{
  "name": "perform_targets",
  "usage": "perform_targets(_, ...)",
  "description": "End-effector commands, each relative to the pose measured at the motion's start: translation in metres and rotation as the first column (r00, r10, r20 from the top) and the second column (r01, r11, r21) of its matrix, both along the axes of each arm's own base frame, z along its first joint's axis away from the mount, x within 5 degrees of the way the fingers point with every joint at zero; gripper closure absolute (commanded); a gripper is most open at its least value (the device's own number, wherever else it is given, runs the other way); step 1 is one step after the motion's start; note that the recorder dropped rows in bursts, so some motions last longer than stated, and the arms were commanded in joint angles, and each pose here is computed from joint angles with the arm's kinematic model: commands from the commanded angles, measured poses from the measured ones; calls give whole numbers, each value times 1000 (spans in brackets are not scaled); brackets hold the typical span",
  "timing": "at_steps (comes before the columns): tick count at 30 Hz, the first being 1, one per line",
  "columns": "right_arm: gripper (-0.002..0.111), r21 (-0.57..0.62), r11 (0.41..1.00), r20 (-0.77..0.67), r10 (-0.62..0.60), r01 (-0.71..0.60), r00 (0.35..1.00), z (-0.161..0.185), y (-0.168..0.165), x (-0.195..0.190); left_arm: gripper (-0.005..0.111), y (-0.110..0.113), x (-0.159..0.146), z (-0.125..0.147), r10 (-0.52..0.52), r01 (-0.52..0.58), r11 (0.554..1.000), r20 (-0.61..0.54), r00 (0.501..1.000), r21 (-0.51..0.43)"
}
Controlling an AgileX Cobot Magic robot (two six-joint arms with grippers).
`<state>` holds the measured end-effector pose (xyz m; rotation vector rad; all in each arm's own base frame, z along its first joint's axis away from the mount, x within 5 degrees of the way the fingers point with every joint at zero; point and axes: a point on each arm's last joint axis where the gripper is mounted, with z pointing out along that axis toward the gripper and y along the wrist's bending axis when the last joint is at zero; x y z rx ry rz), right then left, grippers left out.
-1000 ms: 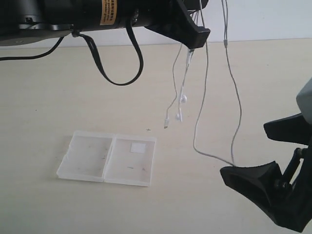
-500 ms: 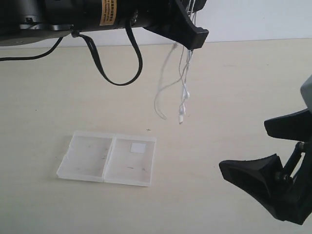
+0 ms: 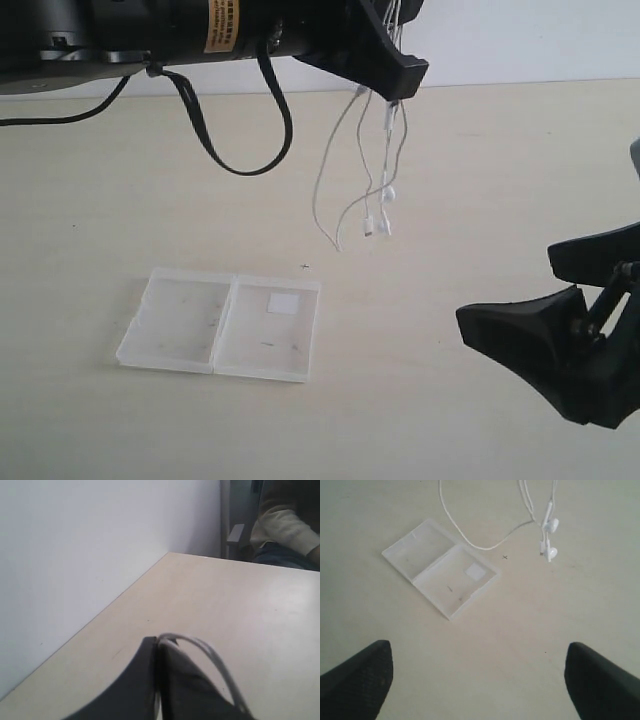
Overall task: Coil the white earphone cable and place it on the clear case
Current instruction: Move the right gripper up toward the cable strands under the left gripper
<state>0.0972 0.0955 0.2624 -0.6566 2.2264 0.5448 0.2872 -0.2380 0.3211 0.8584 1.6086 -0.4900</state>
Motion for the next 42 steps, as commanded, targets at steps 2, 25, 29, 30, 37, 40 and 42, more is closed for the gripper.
perform_targets(2,22,-29,997,24,-76,76,997,3,-6,4,107,1,-1,7,15,-17,999,-29,999,-52)
perform_targets(25,22,263,964,334,-62,-29,941,14,24,30,107,6,2,1,75,-74,997,-55,996,19)
perform_targets(29,22,363,931,242,-132,37,961,13,25,33,107,7,3,-1,77,-76,994,-10,997,83)
perform_targets(30,22,379,925,254,-134,29,958,13,28,35,107,8,3,-1,78,-77,992,-2,997,95)
perform_targets(37,18,365,931,258,-111,9,960,-10,52,58,107,6,2,-2,88,-88,990,5,996,113)
perform_targets(40,15,335,942,299,-89,-17,950,-18,58,65,107,6,2,-1,86,-86,990,5,996,112)
perform_targets(42,15,316,948,328,-80,-29,941,-23,62,70,107,6,1,-1,85,-85,990,5,996,112)
